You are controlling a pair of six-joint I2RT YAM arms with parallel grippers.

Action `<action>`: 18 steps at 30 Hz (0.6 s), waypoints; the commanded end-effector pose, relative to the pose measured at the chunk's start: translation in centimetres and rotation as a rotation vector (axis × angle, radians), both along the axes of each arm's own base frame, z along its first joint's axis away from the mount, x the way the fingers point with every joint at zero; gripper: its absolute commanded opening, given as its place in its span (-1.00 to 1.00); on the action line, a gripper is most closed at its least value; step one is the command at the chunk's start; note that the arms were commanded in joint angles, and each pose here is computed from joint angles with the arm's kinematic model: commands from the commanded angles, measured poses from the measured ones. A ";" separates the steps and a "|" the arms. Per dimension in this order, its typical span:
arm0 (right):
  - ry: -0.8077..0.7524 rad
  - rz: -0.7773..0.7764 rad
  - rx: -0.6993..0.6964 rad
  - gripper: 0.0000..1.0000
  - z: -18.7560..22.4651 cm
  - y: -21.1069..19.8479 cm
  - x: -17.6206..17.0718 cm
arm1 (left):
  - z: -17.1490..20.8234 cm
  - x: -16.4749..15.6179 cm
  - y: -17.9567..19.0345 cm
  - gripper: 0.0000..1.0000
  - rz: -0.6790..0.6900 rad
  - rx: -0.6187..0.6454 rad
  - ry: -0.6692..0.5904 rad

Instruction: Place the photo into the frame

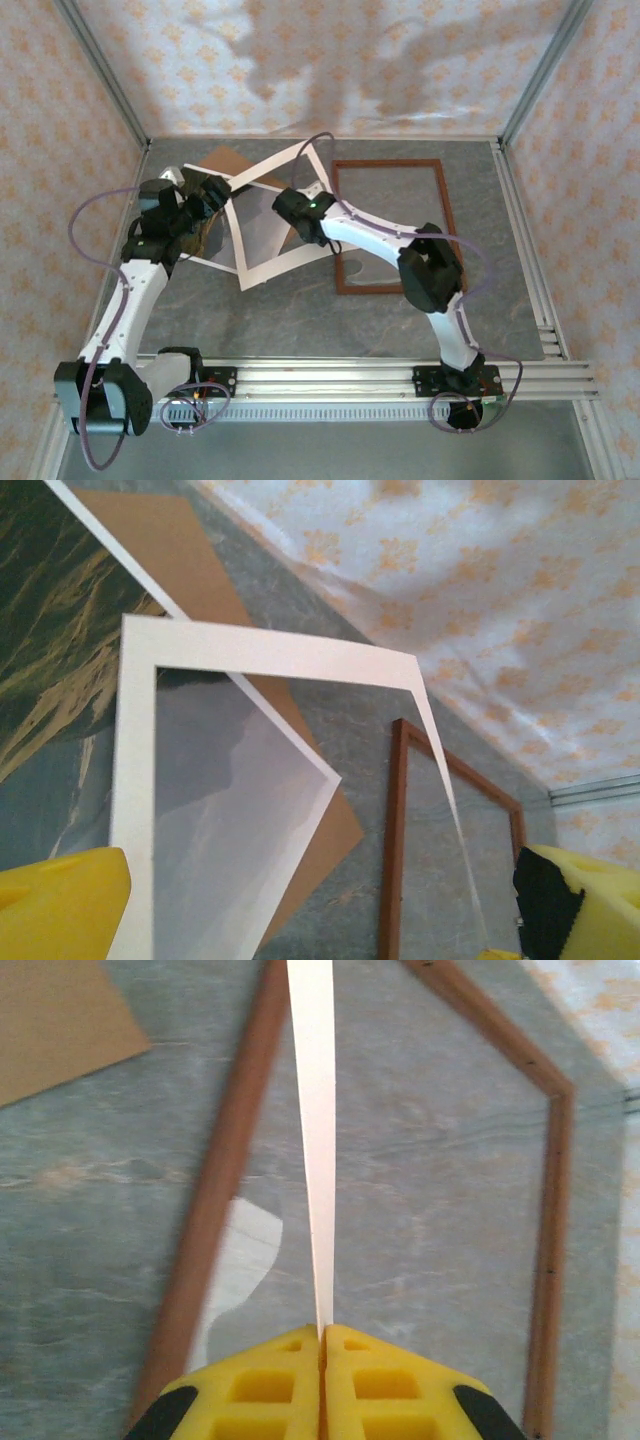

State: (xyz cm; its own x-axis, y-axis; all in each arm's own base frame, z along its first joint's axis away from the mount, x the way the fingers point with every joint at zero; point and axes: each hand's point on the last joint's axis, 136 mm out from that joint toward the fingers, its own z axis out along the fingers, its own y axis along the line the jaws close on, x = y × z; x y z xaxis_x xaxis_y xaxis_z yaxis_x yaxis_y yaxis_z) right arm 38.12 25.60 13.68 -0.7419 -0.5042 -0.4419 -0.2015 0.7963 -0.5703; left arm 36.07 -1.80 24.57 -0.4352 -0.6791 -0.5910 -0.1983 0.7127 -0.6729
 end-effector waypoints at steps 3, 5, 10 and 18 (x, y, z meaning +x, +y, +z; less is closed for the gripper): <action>-0.066 -0.127 -0.065 -0.85 3.7 -8.0 -0.6 | 0.1 -0.7 -0.2 0.99 0.005 0.002 0.018; -0.068 -0.164 -0.087 -0.85 3.8 -10.6 -1.0 | -0.6 -0.9 -0.5 0.99 -0.008 -0.008 0.035; -0.065 -0.268 -0.141 -0.86 3.6 -17.2 -2.4 | -1.8 -1.4 -0.8 0.99 -0.022 -0.023 0.054; -0.074 -0.357 -0.089 -0.87 3.6 -22.5 -4.3 | -3.0 -1.5 -1.0 0.99 -0.031 -0.032 0.071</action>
State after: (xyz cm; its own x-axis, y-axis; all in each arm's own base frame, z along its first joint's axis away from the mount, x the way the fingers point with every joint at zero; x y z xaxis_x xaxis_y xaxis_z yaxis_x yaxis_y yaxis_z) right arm 33.47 3.35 15.95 -0.8744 -0.2678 -0.4047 0.0779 0.7456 -0.6618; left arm 34.80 -2.04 21.56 -0.4832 -0.6821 -0.5489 -0.2432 0.7069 -0.6642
